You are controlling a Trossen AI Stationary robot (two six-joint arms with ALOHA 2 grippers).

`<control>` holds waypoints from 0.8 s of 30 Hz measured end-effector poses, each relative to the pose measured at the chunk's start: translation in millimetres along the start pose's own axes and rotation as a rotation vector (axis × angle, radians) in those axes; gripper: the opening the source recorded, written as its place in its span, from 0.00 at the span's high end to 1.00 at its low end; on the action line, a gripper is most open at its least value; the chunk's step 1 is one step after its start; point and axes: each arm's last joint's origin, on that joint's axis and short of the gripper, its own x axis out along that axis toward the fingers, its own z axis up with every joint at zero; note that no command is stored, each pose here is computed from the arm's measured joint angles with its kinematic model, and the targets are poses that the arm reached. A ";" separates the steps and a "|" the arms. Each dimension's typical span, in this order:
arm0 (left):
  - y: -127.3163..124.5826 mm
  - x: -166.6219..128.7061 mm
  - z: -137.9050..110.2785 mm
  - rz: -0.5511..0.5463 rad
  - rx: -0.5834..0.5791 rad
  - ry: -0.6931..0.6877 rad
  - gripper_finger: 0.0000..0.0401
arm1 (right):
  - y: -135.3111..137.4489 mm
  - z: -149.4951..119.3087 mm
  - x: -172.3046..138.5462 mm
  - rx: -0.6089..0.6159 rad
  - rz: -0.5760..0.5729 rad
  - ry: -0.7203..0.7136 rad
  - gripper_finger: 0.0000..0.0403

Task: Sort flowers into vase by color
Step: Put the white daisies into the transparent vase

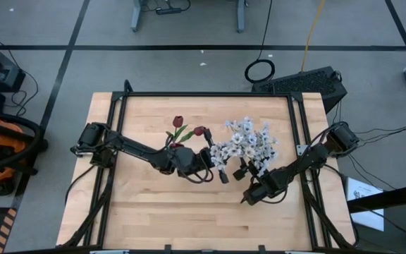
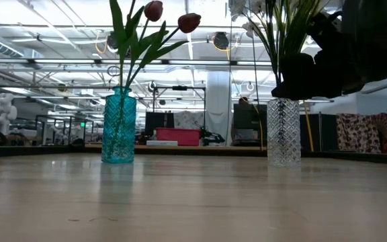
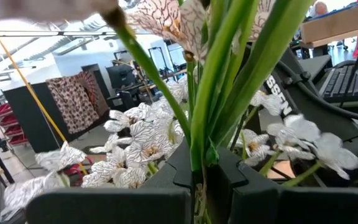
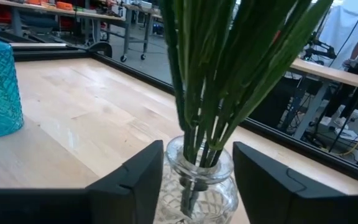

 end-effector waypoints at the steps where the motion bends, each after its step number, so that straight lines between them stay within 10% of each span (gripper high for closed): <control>1: -0.2 -0.1 -0.2 -0.002 0.001 0.002 0.95 | 0.0 0.0 0.0 0.003 0.000 0.000 0.58; 24: -1.7 2.6 -8.4 -0.053 -0.022 0.034 0.95 | 0.4 -0.2 -0.2 -0.019 0.006 0.011 0.61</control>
